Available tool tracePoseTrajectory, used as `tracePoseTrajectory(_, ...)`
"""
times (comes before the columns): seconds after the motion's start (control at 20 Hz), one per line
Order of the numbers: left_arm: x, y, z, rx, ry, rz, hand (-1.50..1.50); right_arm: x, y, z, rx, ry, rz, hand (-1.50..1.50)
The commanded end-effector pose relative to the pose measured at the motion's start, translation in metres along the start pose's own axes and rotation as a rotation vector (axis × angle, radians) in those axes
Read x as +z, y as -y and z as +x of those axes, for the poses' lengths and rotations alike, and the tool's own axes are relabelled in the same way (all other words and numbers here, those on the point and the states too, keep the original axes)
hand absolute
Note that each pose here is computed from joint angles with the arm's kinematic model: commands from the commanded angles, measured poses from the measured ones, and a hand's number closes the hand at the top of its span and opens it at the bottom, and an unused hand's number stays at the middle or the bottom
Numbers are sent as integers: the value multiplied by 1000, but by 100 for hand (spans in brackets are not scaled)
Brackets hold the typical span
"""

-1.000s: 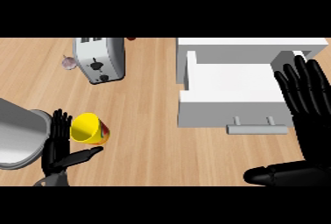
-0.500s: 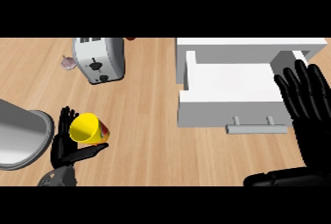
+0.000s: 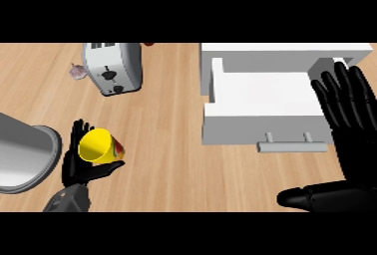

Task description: Pick up the cup, place it into the drawer and close the drawer

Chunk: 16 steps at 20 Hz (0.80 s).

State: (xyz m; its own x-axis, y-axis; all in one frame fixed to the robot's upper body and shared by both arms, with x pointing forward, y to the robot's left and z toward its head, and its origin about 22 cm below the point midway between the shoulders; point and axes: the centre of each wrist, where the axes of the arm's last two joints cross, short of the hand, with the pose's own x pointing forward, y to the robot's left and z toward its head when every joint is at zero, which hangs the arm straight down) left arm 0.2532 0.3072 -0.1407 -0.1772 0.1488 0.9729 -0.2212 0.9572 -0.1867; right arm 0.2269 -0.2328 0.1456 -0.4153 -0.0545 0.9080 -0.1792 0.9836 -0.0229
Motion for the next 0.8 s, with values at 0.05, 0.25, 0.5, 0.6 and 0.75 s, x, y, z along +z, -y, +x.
tracePoseTrajectory(0.05, 5, 4, -11, 90, -11, -34, -150, 4, -15, 3, 4, -2, 3, -150)
tracePoseTrajectory(0.25, -2, 1, -6, 147, 18, -84, -150, -4, 10, -3, 0, -5, 4, -150)
tracePoseTrajectory(0.5, -10, 16, -5, 214, 45, -145, 150, 8, 8, 9, -4, 16, -12, -150)
tracePoseTrajectory(0.6, -9, 6, -4, 195, 97, -115, 150, 17, 7, -2, 8, 0, 1, -150)
tracePoseTrajectory(0.75, -20, 12, 2, 127, 133, -115, 150, 26, -7, -2, 7, 18, 4, -150)
